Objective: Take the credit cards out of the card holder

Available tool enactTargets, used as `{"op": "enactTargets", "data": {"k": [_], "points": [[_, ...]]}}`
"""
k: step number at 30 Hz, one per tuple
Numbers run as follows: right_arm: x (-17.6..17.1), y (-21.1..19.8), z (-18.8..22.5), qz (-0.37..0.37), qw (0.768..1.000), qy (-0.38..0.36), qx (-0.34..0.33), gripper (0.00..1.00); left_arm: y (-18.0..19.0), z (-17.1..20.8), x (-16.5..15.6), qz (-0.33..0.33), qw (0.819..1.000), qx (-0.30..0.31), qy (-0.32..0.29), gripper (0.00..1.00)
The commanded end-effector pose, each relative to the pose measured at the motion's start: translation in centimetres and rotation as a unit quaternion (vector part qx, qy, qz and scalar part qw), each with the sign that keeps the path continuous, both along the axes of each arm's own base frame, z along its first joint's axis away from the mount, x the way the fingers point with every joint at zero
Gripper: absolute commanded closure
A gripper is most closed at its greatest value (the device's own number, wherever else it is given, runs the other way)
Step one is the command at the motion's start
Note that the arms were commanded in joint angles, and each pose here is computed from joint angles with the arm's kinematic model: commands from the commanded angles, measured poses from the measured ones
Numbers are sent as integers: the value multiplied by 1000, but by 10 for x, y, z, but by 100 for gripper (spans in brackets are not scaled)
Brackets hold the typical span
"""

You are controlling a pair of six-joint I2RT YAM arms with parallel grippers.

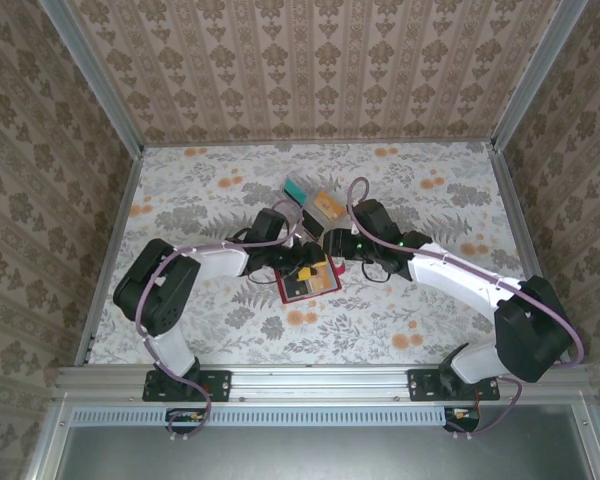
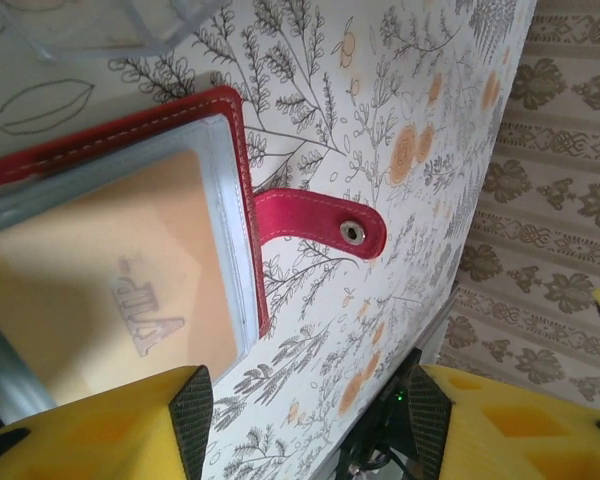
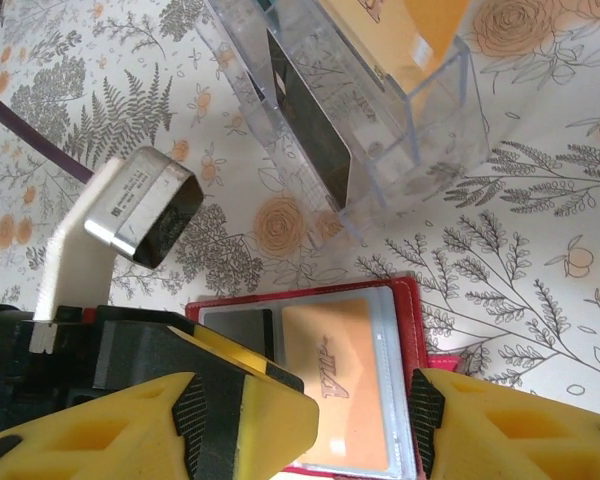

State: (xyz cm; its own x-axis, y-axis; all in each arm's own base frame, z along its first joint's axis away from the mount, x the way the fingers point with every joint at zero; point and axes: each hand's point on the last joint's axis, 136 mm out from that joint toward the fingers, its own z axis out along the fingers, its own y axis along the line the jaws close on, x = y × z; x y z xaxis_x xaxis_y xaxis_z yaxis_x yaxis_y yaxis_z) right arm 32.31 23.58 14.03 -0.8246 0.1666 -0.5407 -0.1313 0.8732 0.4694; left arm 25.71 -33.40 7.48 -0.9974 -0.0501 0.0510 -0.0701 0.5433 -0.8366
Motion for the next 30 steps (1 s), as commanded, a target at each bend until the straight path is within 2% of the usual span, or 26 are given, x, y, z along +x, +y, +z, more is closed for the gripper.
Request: {"op": "enactTargets", "data": {"k": [1,4,9,12,22,30], "points": [[-12,-3,-7,18,1000,17,-5,42,7,0,16,37,999,11,-19,42],[-22,1,-17,43,998,35,-14,46,22,-5,17,63,997,38,-34,44],[-35,18,-52,78,992,81,-58,60,45,-20,6,83,992,90,-35,57],[-34,24,-68,66,990,107,-69,68,55,-23,0,95,989,111,-25,62],[-15,19,-101,24,984,128,-125,68,51,-18,3,86,988,127,-29,67],[-21,18,-123,11,980,158,-123,69,38,-21,6,67,992,108,-18,69]]}}
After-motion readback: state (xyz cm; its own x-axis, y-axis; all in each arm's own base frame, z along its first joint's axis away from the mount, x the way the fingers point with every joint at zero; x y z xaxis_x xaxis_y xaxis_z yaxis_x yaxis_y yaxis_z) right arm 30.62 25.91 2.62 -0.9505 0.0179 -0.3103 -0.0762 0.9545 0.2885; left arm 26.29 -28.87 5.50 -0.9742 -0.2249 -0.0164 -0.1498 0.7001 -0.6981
